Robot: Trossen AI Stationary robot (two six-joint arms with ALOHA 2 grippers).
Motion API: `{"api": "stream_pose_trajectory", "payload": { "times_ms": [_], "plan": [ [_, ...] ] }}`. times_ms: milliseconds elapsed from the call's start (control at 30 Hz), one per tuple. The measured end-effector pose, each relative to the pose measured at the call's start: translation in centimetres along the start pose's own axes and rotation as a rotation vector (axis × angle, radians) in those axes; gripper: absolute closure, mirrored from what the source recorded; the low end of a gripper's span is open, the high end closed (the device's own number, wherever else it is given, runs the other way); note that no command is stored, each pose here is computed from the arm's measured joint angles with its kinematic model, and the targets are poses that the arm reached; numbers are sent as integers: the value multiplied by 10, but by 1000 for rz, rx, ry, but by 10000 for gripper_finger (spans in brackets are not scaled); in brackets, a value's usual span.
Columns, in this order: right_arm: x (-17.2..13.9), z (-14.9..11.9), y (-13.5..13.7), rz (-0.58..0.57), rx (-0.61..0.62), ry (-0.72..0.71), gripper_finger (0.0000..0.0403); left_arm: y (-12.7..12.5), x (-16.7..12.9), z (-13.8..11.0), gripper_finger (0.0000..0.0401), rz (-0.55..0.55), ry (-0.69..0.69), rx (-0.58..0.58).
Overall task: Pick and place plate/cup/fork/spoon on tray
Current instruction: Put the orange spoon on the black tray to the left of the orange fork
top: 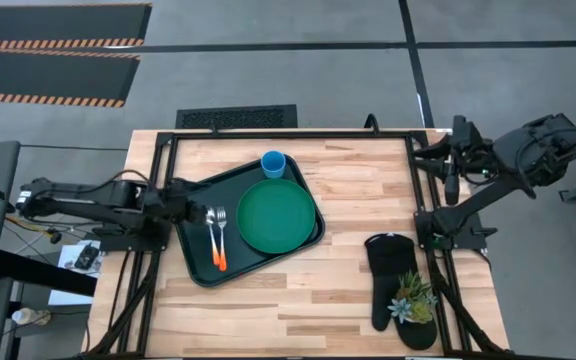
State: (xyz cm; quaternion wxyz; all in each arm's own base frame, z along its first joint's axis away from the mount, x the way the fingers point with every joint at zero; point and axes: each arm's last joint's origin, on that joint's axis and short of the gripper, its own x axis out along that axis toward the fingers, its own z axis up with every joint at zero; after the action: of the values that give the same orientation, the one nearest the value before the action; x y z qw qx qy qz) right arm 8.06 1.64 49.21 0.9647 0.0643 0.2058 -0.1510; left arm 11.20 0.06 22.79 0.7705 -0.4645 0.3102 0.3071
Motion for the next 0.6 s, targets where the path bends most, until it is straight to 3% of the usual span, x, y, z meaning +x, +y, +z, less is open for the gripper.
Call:
{"api": "stream_pose_trajectory", "payload": {
  "times_ms": [300, 500, 600],
  "plan": [
    [2, -1, 1, -7, 8, -14, 282, 13, 10, -8, 401, -3, 13, 65],
    [1, -1, 0, -6, 13, -20, 282, 13, 27, -13, 401, -106, 4, 89],
    [1, -1, 0, -15, 14, -26, 282, 18, 33, -17, 401, -97, 31, 78]
  ]
}}
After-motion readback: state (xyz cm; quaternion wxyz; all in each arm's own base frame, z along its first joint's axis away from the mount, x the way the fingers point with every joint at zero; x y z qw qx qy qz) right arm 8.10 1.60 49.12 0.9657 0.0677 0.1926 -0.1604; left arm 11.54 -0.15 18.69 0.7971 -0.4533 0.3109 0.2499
